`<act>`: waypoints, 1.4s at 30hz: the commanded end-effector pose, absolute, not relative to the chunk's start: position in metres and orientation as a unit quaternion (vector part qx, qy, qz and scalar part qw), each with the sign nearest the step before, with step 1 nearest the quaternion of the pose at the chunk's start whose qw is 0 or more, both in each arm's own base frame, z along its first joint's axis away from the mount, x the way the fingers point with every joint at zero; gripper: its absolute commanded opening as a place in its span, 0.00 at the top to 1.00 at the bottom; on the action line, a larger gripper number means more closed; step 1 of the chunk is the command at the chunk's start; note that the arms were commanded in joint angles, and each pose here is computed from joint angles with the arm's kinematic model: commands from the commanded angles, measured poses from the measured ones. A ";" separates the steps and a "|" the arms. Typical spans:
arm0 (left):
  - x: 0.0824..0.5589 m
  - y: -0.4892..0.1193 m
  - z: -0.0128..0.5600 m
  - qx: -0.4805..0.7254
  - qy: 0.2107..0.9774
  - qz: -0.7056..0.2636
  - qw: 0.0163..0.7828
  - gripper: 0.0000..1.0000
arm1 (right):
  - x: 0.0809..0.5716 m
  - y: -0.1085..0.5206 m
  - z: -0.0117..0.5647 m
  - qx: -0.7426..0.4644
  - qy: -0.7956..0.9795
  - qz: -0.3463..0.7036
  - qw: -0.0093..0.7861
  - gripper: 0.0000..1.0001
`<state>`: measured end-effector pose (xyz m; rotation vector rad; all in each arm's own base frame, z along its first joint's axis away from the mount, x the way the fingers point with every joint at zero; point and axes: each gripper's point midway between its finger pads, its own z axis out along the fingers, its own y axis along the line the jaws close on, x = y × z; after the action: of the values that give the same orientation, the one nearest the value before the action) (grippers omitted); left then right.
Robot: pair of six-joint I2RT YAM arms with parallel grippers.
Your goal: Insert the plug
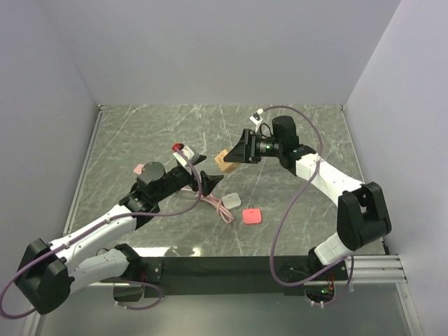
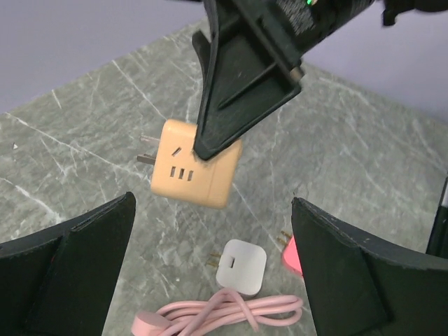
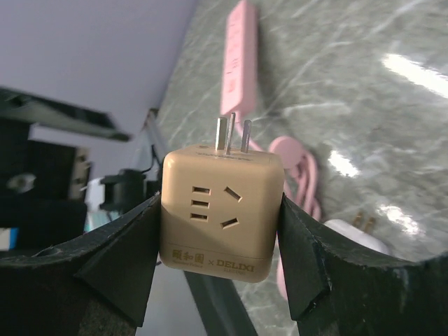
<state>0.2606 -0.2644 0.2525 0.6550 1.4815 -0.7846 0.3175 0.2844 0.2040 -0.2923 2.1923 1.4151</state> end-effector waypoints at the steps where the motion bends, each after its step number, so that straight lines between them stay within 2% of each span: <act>1: 0.265 -0.271 0.272 0.306 0.623 -0.320 0.645 0.01 | 0.292 0.292 0.253 -0.167 0.749 0.579 0.276 1.00; 16: 0.271 -0.292 0.251 0.315 0.650 -0.297 0.625 0.01 | 0.265 0.312 0.256 -0.205 0.728 0.608 0.241 1.00; 19: 0.271 -0.294 0.249 0.317 0.653 -0.297 0.621 0.17 | 0.265 0.314 0.254 -0.204 0.728 0.610 0.238 1.00; 20: 0.272 -0.294 0.247 0.317 0.656 -0.296 0.617 0.27 | 0.265 0.315 0.253 -0.203 0.729 0.610 0.236 1.00; 24: 0.270 -0.299 0.244 0.325 0.658 -0.299 0.610 0.48 | 0.266 0.316 0.253 -0.204 0.730 0.608 0.237 1.00; 27: 0.268 -0.302 0.239 0.345 0.654 -0.298 0.604 0.67 | 0.267 0.316 0.254 -0.206 0.729 0.607 0.239 1.00; 28: 0.268 -0.304 0.240 0.349 0.653 -0.301 0.602 0.81 | 0.267 0.316 0.254 -0.207 0.729 0.607 0.240 1.00; 30: 0.266 -0.307 0.239 0.355 0.651 -0.307 0.597 0.99 | 0.270 0.316 0.256 -0.209 0.728 0.603 0.250 0.98; 31: 0.265 -0.307 0.239 0.355 0.650 -0.309 0.597 0.99 | 0.272 0.315 0.255 -0.209 0.730 0.598 0.256 0.96; 34: 0.262 -0.308 0.240 0.354 0.649 -0.316 0.595 0.99 | 0.286 0.309 0.262 -0.202 0.727 0.586 0.295 0.83; 35: 0.261 -0.308 0.242 0.356 0.647 -0.318 0.594 0.99 | 0.289 0.305 0.269 -0.200 0.721 0.586 0.312 0.62; 36: 0.258 -0.308 0.244 0.344 0.652 -0.332 0.588 0.99 | 0.295 0.300 0.271 -0.196 0.718 0.581 0.328 0.49; 38: 0.255 -0.309 0.245 0.343 0.652 -0.339 0.585 0.99 | 0.306 0.292 0.278 -0.190 0.716 0.564 0.364 0.31; 41: 0.248 -0.313 0.249 0.350 0.644 -0.358 0.579 0.99 | 0.320 0.282 0.285 -0.190 0.717 0.534 0.407 0.18; 42: 0.246 -0.314 0.249 0.353 0.642 -0.363 0.576 0.99 | 0.325 0.278 0.289 -0.189 0.716 0.525 0.419 0.18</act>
<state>0.2621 -0.2991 0.2171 0.7939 1.5942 -0.7252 0.2976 0.2926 0.2368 -0.4442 2.0138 1.4801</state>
